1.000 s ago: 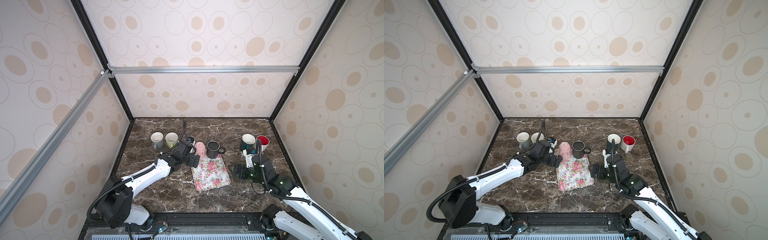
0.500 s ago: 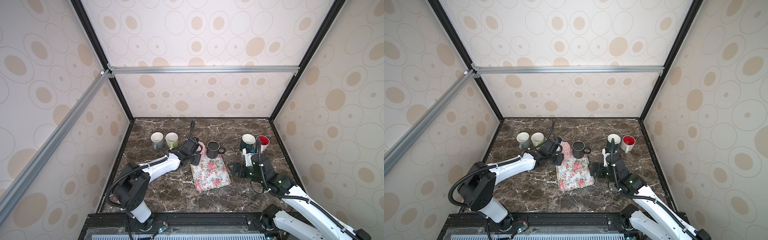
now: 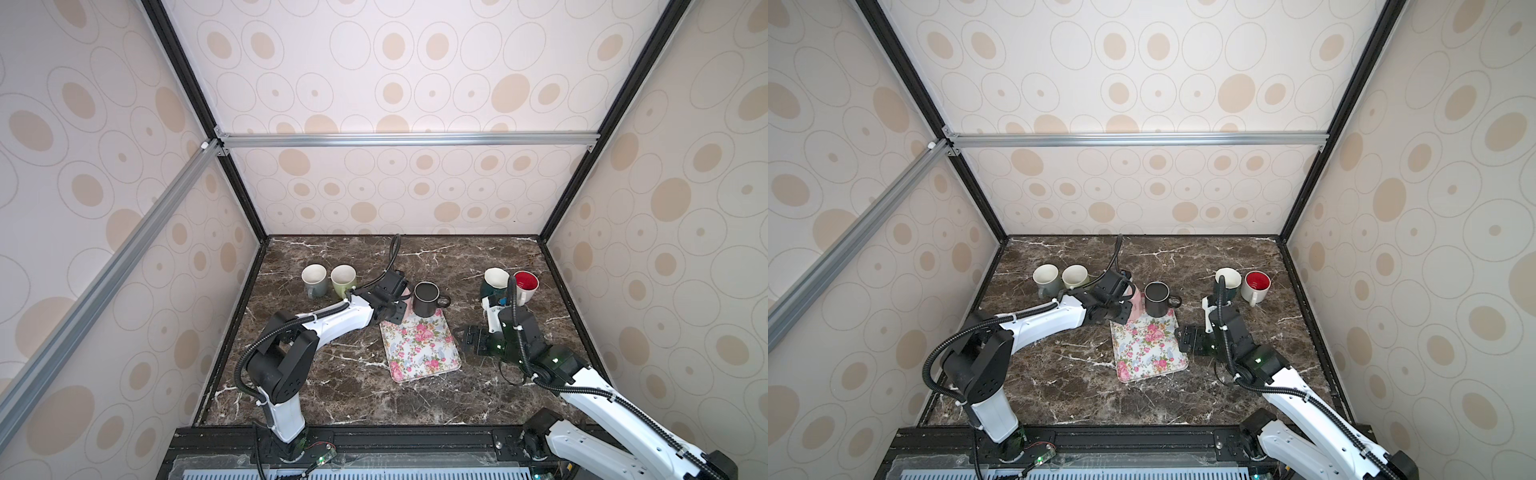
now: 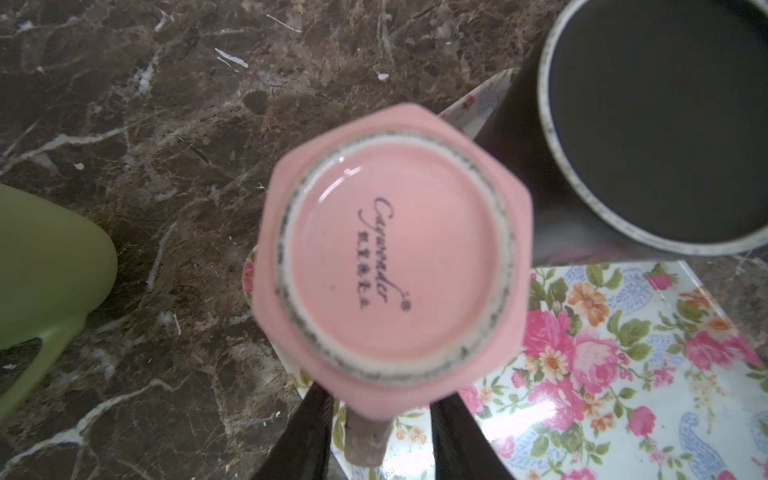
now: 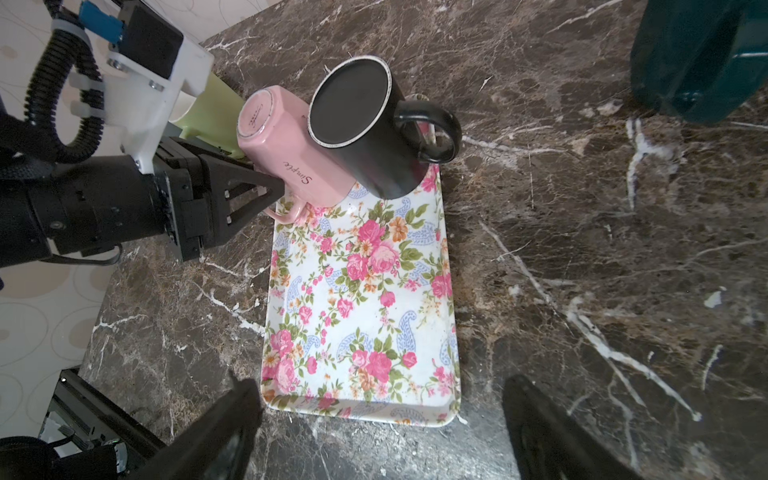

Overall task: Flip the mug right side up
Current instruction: 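Lower the left gripper and close it on the pink mug's handle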

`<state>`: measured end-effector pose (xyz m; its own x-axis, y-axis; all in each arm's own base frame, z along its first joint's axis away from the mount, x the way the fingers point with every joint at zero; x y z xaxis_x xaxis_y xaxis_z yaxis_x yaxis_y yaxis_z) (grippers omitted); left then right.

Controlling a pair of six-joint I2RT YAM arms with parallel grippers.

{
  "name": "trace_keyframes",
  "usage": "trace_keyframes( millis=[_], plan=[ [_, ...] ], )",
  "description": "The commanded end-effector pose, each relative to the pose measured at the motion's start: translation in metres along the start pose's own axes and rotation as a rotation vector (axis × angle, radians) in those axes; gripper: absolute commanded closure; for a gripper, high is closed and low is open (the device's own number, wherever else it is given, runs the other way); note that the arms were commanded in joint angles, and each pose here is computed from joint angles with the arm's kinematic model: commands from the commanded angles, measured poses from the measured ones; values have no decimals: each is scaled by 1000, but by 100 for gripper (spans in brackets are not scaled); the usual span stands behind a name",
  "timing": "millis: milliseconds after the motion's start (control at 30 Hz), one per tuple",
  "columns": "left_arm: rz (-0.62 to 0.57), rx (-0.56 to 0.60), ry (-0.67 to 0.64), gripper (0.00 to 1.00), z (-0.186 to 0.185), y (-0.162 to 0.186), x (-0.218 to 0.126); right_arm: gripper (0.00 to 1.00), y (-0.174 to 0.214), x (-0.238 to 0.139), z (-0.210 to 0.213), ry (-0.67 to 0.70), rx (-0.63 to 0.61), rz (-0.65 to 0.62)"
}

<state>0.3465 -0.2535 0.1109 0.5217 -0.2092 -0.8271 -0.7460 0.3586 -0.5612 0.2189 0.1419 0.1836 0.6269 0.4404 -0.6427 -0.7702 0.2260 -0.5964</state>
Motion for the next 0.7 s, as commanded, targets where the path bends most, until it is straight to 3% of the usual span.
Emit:
trace_keyframes(
  millis=[0,233,333,667],
  plan=[
    [-2,2,-30,60,0,-9,0,6,-3,0,2,-4,-9,-7],
    [15,17,-52,68,2,-9,4,6,-2,2,1,-4,-13,-6],
    [21,22,-49,79,1,-8,5,6,0,2,0,-3,-14,-2],
    [41,35,-79,88,5,-8,6,7,3,6,-2,-3,-13,9]
  ],
)
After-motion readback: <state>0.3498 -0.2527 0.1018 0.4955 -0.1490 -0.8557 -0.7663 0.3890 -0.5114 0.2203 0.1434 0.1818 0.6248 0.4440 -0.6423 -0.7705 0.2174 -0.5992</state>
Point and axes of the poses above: each gripper's point midway between its finger pads, its own x axis out along the fingers, its own z axis along the line the jaws close on, y = z × x, the point moved 3 cm from there along -x, back along the fingers, and after that the axes turned 3 degrees about x, right-handed, at the moved point
